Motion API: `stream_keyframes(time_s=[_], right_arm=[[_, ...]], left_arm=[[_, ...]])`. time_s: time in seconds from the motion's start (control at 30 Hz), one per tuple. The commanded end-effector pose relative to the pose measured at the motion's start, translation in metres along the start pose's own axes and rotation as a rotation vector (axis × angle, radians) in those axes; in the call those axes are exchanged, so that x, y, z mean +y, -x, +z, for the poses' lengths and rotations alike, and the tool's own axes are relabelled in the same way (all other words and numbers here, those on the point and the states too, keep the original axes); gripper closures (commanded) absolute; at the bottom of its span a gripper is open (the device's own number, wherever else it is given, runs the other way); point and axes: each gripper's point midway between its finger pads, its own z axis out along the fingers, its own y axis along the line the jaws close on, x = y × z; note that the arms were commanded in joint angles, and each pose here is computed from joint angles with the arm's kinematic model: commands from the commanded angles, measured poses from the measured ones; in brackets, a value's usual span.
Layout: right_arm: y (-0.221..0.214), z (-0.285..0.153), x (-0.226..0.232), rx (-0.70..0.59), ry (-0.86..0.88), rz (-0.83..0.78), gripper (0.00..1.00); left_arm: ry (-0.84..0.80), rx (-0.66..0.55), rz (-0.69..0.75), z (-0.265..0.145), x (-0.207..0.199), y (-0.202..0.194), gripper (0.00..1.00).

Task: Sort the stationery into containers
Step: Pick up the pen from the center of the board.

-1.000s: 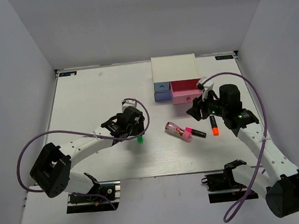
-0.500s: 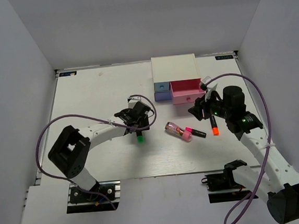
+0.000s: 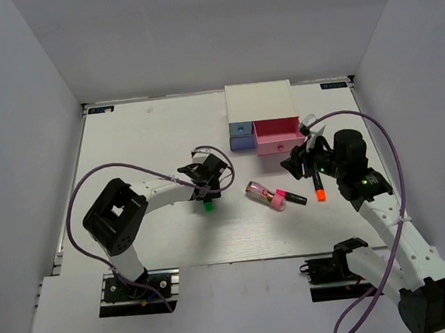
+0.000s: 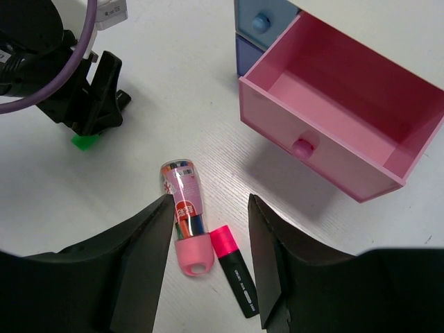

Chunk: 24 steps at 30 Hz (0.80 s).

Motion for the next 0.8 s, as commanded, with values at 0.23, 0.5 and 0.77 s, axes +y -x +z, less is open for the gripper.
stream_keyframes(time_s=[0.23, 0.5, 0.77], right_arm=[[0.011, -0.003, -0.003, -0.052, -0.024, -0.019, 0.47], [0.014, -0.005, -0.004, -0.065, -0.035, -0.022, 0.47], [0.017, -0.008, -0.008, -0.076, -0.064, -0.026, 0.29]], left_arm=[[-0.008, -0.019, -0.024, 0.003, -0.009, 0.007, 0.42], [-0.002, -0.012, -0.020, 0.001, -0.008, 0.007, 0.60], [-0.132, -0.115, 0.007, -0.036, -0.021, 0.043, 0.93]])
